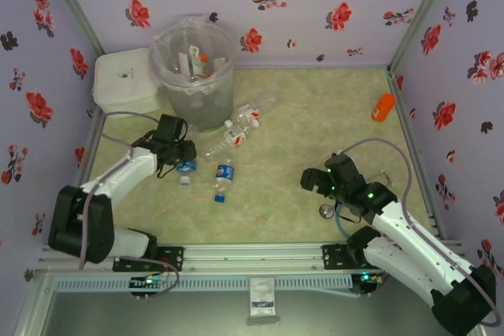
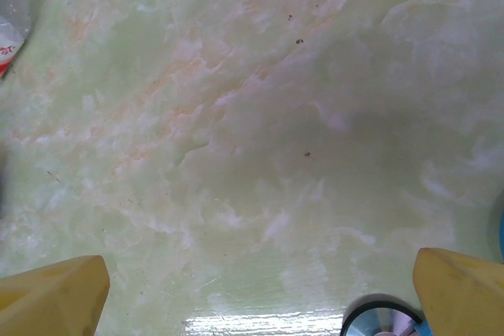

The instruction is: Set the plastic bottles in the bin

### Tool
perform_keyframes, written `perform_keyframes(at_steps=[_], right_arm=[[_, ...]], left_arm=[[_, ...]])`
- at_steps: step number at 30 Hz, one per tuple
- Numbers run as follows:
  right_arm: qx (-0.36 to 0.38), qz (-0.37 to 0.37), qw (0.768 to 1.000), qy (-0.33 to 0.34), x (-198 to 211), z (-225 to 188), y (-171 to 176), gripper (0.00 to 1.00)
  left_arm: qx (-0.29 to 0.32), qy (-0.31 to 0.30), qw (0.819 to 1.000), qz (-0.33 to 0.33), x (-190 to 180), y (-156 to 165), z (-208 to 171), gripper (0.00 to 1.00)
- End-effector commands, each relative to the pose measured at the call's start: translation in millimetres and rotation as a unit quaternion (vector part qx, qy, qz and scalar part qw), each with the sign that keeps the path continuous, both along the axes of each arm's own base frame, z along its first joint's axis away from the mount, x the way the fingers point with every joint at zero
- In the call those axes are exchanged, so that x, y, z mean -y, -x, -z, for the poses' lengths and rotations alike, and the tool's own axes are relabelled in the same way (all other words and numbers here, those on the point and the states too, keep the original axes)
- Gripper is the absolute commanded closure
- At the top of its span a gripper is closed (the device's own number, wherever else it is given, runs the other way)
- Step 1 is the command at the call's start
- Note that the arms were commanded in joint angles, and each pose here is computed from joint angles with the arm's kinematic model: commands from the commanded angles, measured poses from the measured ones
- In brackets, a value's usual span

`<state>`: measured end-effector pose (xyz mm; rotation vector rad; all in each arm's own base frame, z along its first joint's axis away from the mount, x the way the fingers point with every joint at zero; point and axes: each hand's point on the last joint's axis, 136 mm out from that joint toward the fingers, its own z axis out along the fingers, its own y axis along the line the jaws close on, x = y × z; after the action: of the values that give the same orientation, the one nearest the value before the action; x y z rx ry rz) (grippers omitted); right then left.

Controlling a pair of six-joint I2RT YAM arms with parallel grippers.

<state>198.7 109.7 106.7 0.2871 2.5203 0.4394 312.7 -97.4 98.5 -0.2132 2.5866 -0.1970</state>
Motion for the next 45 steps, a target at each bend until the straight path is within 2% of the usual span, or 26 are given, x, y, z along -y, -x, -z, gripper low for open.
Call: perform_keyframes(at_steps=[1,5,9,15,19,24,29,33,36,41,45], right_arm=[[0.002,0.008,1.000,-0.007,0,2,-3,0.00],[0.005,0.009,1.000,-0.012,-2,1,-5,0.00],[0.004,0.009,1.000,-0.010,-2,3,-5,0.00],[0.001,0.016,1.000,-0.014,0,5,-3,0.01],[0.008,0.015,1.000,-0.020,-1,0,-3,0.01],[0.009,0.012,1.000,-0.010,3,-6,0,0.00],[0.016,0.018,1.000,-0.011,10,-11,7,0.00],[0.018,0.019,1.000,-0.008,15,-15,13,0.01],[0.020,0.020,1.000,0.000,21,-18,18,0.01],[0.027,0.021,0.999,0.008,26,-24,20,0.00],[0.027,0.020,0.999,0.001,23,-23,18,0.00]], left_arm=[[0.019,0.002,1.000,-0.002,-7,13,-37,0.59],[0.065,0.012,0.998,-0.002,-14,29,-87,0.60],[0.111,0.046,0.992,0.027,-3,31,-150,0.62],[0.209,0.083,0.973,0.048,3,33,-256,0.66],[0.275,0.079,0.956,0.058,7,11,-321,0.67],[0.302,0.056,0.950,0.053,15,-52,-366,0.70],[0.299,0.053,0.952,0.033,17,-109,-371,0.74],[0.289,0.050,0.956,0.009,14,-149,-353,0.76],[0.270,0.024,0.963,-0.003,9,-171,-332,0.77],[0.218,-0.047,0.975,0.007,2,-192,-293,0.76],[0.167,-0.071,0.983,0.029,4,-199,-255,0.75]])
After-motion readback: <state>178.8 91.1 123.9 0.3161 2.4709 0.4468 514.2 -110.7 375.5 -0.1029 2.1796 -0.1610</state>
